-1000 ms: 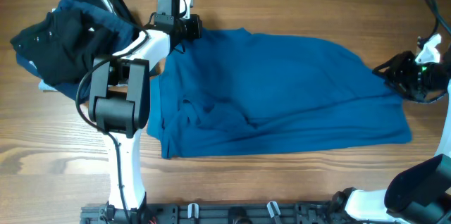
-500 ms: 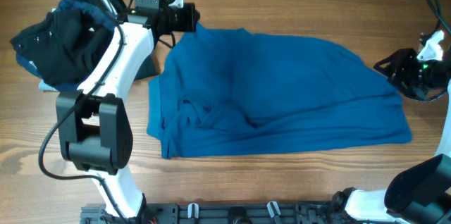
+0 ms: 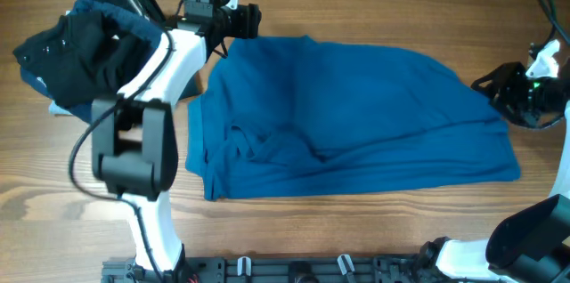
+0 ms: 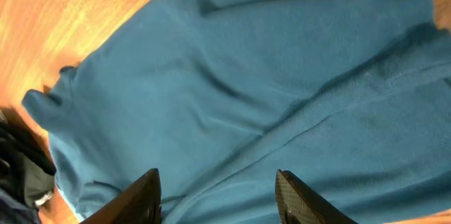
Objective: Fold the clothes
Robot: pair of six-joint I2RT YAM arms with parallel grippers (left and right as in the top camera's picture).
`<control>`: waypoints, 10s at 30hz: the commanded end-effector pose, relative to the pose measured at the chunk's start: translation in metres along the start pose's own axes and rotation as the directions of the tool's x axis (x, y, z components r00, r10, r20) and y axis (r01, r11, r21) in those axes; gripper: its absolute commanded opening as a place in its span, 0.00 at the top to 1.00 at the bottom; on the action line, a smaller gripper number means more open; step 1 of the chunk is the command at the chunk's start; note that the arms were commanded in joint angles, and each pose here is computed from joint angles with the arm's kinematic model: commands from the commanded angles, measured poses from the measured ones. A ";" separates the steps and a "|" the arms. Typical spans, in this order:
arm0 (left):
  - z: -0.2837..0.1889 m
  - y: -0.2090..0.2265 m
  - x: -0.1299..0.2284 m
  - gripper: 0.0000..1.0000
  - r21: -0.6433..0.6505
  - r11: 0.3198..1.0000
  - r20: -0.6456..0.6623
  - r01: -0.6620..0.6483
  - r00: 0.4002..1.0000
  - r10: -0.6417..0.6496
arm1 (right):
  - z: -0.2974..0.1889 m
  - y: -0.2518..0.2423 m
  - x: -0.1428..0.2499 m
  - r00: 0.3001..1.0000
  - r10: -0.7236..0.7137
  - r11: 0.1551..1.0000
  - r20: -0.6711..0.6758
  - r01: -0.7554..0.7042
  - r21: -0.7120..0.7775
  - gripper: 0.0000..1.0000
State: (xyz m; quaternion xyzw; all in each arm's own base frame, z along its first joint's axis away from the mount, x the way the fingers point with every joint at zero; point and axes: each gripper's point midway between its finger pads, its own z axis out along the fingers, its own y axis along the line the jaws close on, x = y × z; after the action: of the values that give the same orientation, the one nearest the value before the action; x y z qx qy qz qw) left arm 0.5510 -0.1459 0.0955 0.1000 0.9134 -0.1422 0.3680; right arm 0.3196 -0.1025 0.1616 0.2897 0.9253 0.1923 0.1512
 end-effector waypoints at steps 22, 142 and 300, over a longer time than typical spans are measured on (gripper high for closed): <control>0.023 0.004 0.032 0.96 0.128 0.989 -0.111 0.077 0.992 -0.063 | 0.012 -0.007 0.018 0.997 0.051 0.999 -0.053 -0.050 0.015 0.48; -0.018 -0.037 -0.055 0.96 0.233 0.967 -0.114 0.107 0.990 -0.082 | 0.037 0.017 -0.080 0.953 -0.157 0.971 0.258 0.196 -0.136 0.33; -0.039 -0.045 -0.024 0.96 0.198 0.968 -0.284 0.156 0.954 -0.096 | 0.176 -0.045 -0.167 0.917 0.130 0.989 0.376 -0.095 -0.109 0.39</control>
State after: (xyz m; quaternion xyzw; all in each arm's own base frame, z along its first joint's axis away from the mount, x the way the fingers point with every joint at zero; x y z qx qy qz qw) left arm 0.5274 -0.1745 0.1280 0.0858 0.9447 -0.2502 0.1936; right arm 0.4940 -0.1963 0.0363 0.3386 0.8576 0.1711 0.3472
